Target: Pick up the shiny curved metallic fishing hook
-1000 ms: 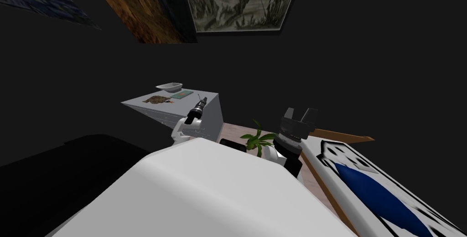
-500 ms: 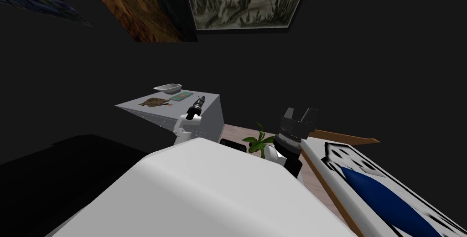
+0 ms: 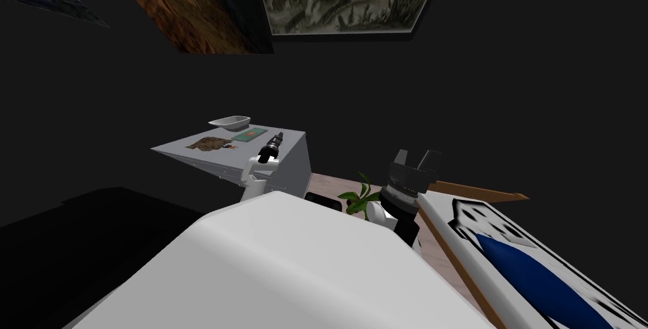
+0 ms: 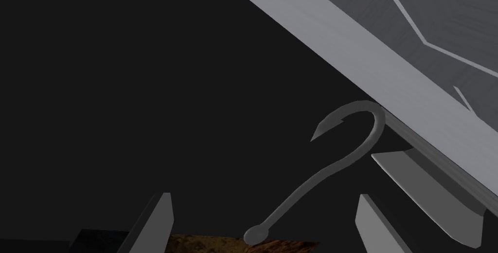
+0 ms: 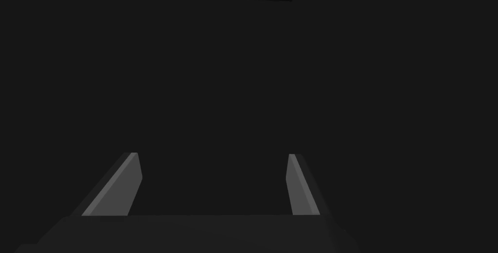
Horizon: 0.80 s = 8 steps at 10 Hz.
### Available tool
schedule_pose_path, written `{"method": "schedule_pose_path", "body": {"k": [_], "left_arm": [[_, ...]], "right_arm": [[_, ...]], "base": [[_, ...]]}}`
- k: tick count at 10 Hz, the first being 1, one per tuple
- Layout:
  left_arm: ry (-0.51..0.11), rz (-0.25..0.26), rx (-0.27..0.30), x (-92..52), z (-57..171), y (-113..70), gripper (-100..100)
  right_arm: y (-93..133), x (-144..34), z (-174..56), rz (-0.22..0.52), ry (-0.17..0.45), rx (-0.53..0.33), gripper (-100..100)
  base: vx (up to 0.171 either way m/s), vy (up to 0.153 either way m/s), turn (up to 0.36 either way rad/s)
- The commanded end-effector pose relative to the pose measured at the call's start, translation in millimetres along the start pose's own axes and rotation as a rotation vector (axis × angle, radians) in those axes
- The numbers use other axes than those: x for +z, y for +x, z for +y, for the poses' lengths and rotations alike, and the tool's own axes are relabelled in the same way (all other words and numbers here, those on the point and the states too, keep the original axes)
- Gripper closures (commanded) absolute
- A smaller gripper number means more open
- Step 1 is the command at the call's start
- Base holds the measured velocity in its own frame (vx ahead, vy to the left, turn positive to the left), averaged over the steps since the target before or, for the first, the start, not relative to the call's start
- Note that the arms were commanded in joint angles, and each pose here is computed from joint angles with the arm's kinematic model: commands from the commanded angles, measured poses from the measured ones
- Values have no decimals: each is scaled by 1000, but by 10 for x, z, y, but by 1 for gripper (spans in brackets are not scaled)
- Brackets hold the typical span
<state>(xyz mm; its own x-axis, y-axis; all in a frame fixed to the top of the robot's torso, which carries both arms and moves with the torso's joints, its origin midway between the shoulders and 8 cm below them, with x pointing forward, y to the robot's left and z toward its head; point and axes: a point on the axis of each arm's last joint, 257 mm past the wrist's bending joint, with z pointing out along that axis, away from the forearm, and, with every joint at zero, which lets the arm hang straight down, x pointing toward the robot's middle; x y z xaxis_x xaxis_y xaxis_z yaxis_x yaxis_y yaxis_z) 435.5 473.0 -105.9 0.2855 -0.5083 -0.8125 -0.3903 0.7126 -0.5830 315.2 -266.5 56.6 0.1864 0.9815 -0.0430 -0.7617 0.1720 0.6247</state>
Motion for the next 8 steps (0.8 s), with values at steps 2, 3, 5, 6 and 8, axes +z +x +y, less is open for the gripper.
{"method": "schedule_pose_path", "body": {"k": [2,3,5,6,8], "left_arm": [[0,0,0,0,0,0,100],[-2,-1,10,0,12,-5,100],[-3,-5,35,2,27,-25,100],[-4,-5,41,2,31,-28,0],[-4,-5,42,2,31,-28,0]], "right_arm": [[0,0,0,0,0,0,0],[0,0,0,0,0,0,0],[0,0,0,0,0,0,0],[0,0,0,0,0,0,0],[0,0,0,0,0,0,0]], "base": [[0,0,0],[0,0,0],[0,0,0],[0,0,0],[0,0,0]]}}
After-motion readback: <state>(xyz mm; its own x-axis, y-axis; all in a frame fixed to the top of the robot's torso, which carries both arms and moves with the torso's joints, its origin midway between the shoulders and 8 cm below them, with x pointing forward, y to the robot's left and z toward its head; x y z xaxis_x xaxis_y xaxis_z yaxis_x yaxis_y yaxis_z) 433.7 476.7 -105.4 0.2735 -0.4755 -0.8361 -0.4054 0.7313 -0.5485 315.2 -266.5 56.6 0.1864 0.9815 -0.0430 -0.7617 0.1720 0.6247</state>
